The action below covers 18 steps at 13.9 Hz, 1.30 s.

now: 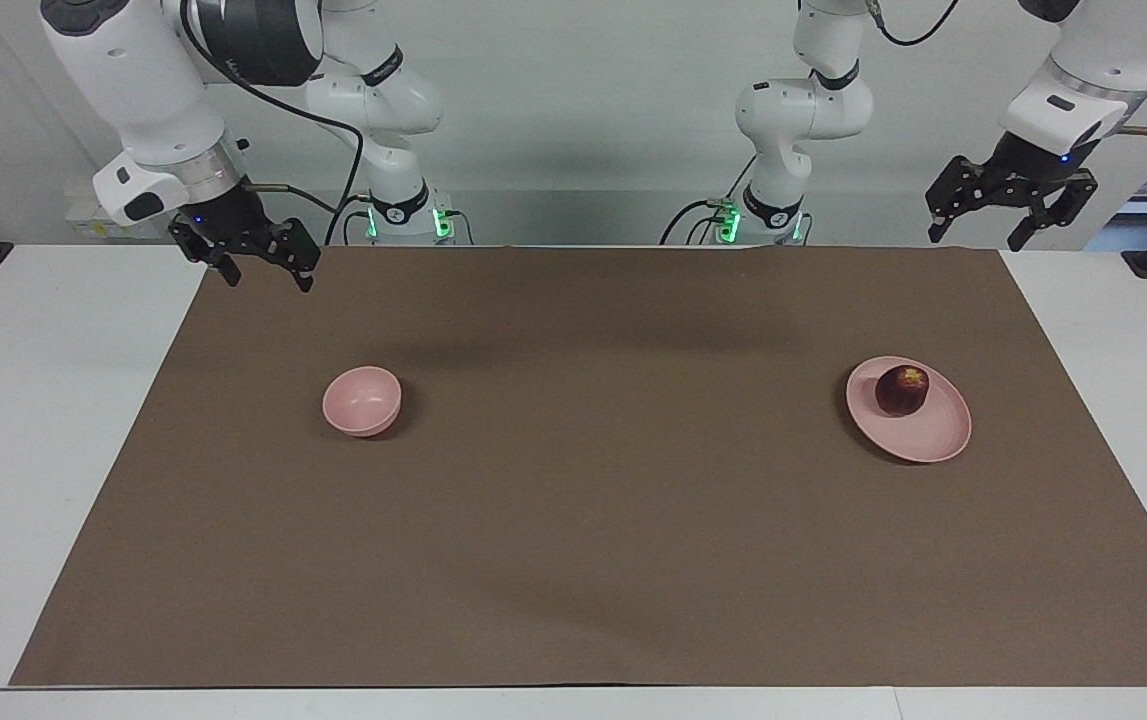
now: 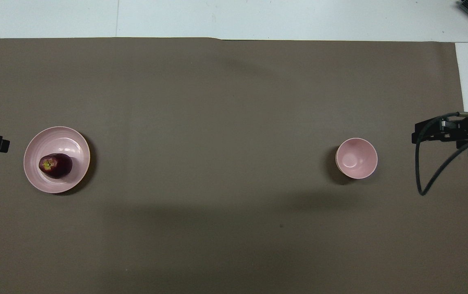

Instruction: Move apple from plate to bowl

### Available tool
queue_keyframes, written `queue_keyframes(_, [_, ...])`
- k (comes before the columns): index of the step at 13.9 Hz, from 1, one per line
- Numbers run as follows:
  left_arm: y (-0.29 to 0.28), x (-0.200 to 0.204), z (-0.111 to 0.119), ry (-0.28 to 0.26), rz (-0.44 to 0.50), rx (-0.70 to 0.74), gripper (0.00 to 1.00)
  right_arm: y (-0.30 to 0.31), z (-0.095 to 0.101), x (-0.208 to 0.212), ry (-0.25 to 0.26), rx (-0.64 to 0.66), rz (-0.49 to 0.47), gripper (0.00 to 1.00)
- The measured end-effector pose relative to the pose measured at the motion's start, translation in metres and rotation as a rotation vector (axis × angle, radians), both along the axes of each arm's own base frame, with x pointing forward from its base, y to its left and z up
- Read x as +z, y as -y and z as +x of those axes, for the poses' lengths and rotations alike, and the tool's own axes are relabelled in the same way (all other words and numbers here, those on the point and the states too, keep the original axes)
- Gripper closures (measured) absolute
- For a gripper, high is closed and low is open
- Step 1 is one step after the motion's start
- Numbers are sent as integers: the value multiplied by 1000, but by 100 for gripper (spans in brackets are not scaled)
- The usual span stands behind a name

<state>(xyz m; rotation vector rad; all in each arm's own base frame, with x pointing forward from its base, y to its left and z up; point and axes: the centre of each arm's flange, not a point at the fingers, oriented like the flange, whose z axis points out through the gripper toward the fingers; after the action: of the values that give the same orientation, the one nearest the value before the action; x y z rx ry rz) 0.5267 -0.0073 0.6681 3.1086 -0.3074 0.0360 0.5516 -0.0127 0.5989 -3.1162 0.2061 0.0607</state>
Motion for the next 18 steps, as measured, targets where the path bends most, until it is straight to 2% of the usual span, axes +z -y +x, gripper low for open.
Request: queue_keyframes(18, [-9, 1, 0, 3, 0, 16, 0, 0, -1, 0, -1, 0, 0, 0])
